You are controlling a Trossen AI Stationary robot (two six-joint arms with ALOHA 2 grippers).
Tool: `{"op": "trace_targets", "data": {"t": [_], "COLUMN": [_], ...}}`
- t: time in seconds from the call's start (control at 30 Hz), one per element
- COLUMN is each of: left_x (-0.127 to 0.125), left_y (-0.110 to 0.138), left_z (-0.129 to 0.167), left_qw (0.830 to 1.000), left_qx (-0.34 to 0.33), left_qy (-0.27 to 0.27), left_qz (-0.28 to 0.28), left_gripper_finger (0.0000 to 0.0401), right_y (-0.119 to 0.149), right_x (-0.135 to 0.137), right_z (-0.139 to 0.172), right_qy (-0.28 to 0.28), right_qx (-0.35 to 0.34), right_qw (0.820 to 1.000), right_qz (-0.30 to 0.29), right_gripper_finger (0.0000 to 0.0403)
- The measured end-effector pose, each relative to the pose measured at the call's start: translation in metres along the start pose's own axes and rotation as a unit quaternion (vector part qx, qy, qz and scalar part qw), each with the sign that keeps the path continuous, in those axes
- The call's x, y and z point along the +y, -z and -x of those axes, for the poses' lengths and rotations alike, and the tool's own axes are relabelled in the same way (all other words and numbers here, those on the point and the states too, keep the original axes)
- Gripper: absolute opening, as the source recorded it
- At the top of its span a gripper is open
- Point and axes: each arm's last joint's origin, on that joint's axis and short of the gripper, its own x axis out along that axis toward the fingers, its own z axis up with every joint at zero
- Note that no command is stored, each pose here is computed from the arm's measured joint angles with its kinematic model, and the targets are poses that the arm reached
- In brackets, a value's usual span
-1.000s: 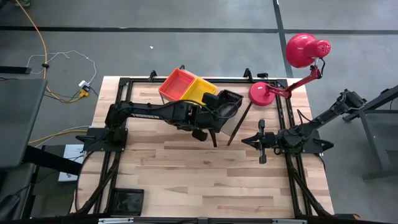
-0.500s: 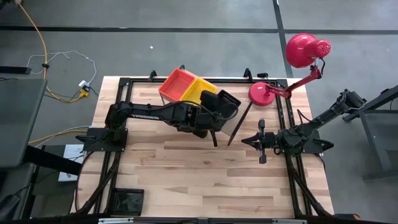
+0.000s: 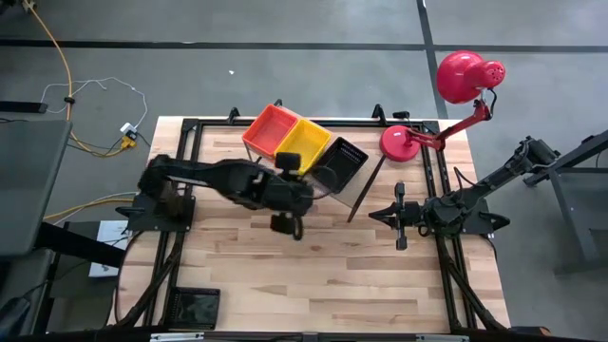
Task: Stack baskets on shelf by color
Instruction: Stack the black bin on top of the black bin on the shelf
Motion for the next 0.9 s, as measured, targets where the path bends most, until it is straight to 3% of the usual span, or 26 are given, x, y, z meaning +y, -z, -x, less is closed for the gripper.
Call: {"op": "trace_targets", "data": {"t": [0.23,0.4,0.63,0.9], "left_x": [-0.048,-0.095,-0.15,-0.221], "left_y": [0.028,0.075,0.133,0.132], "left_z": [0.048,0.054,0.04,0.023], "left_qw": [0.991,0.978,0.98,0.962], "left_qx": [-0.109,-0.164,-0.106,-0.053], "left_qy": [0.068,0.118,0.156,0.16], "left_qz": [-0.026,-0.044,-0.064,-0.216], "left_gripper_finger": [0.0022,0.0005,0.001,0.0084], "right_y": [0.0,0.0,0.0,0.0], "right_x": [0.0,0.0,0.0,0.0], "right_z": [0.0,0.0,-0.001,-0.001], "right_qy": [0.0,0.0,0.004,0.008], "right_qx": [0.001,0.003,0.003,0.002], "right_qw": [1.0,1.0,1.0,1.0], "right_qz": [-0.001,-0.002,-0.002,-0.003], "right_gripper_finger": [0.0,0.0,0.0,0.0]}}
